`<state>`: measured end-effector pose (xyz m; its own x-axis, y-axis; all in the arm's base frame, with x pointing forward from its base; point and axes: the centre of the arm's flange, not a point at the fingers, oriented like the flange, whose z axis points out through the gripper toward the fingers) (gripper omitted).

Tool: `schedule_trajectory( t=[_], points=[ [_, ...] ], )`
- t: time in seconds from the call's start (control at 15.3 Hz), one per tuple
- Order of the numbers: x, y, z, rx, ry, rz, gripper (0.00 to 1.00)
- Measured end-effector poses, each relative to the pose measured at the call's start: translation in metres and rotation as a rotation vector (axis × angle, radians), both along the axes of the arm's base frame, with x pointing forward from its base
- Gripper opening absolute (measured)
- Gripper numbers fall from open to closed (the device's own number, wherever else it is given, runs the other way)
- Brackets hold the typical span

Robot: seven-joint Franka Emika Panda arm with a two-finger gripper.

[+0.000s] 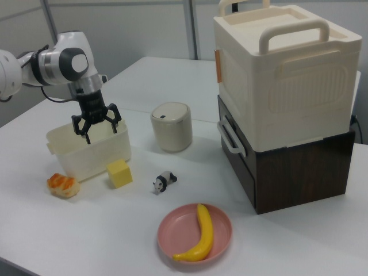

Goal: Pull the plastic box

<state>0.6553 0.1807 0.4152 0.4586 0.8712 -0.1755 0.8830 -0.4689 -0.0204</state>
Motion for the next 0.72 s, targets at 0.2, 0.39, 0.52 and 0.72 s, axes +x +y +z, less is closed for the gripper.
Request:
schedule_trajectory(
  t=[0.2, 0.39, 0.52, 0.72],
  points=[
    [-0.002, 0.002, 0.025, 0.025, -0.054, -0.191, 1.00],
    [-0.007, -0.009, 0.068, 0.041, -0.135, -0.428, 1.00],
    [-0.011, -0.038, 0.098, 0.045, -0.164, -0.579, 1.00],
    [-0.025, -0.107, 0.135, 0.022, -0.140, -0.745, 1.00]
  ],
)
